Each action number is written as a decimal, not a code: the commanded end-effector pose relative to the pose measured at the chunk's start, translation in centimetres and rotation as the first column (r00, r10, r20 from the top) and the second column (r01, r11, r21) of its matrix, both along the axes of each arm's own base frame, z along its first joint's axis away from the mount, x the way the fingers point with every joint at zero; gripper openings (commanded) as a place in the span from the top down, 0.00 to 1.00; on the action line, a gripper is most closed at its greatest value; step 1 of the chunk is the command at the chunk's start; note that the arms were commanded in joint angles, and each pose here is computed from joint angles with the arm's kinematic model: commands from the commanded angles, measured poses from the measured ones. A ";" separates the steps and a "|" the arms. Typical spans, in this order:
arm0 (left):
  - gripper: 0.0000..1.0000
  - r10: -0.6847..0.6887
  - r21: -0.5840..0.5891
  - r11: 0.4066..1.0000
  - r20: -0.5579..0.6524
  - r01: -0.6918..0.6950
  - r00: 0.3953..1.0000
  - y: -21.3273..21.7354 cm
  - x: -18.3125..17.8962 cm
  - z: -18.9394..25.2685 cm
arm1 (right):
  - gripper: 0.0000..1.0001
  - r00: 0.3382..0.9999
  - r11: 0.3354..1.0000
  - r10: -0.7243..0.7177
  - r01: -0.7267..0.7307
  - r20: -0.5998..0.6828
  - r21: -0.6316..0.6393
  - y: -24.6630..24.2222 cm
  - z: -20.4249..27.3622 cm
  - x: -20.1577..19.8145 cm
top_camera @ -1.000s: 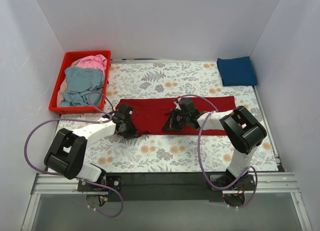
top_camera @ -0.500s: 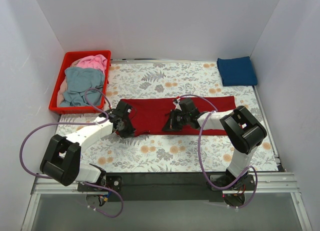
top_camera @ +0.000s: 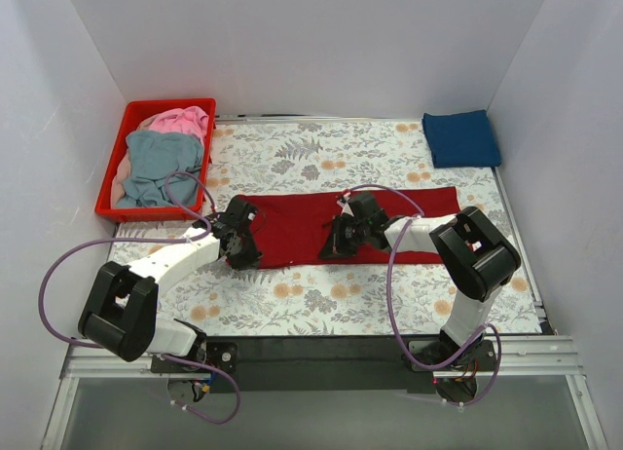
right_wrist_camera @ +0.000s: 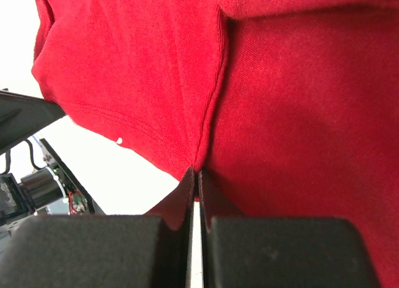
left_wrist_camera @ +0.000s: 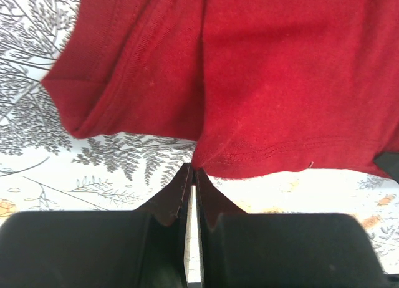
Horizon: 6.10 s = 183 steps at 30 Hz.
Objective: Fold and stack the t-shirts
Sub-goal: Fold the tshirt
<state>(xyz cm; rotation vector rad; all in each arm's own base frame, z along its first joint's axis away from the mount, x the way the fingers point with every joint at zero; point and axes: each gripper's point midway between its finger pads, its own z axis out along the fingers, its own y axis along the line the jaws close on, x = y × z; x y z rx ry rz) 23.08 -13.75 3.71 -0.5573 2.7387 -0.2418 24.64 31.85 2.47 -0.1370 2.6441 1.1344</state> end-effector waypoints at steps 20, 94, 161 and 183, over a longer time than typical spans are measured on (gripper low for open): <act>1.00 -0.026 -0.034 0.999 0.061 0.028 0.998 0.2 4.6 3.1 | 0.94 0.996 0.999 0.047 -0.046 0.078 -0.008 1.6 3.9 3.4; 0.43 -0.040 -0.066 0.996 0.315 0.063 0.948 1.2 7.2 6.6 | 0.73 0.818 0.892 0.372 -0.446 0.439 0.076 9.8 6.9 6.6; 0.49 0.123 -0.024 0.992 0.152 -0.121 0.981 2.5 7.4 3.1 | 0.62 0.938 0.938 0.169 -0.059 0.301 -0.343 -11.1 4.2 5.3; 0.61 0.081 0.320 0.943 0.050 -0.093 0.995 5.5 21.7 -6.0 | 0.60 0.918 0.844 0.395 -0.347 0.036 -0.409 -7.9 -1.4 -3.4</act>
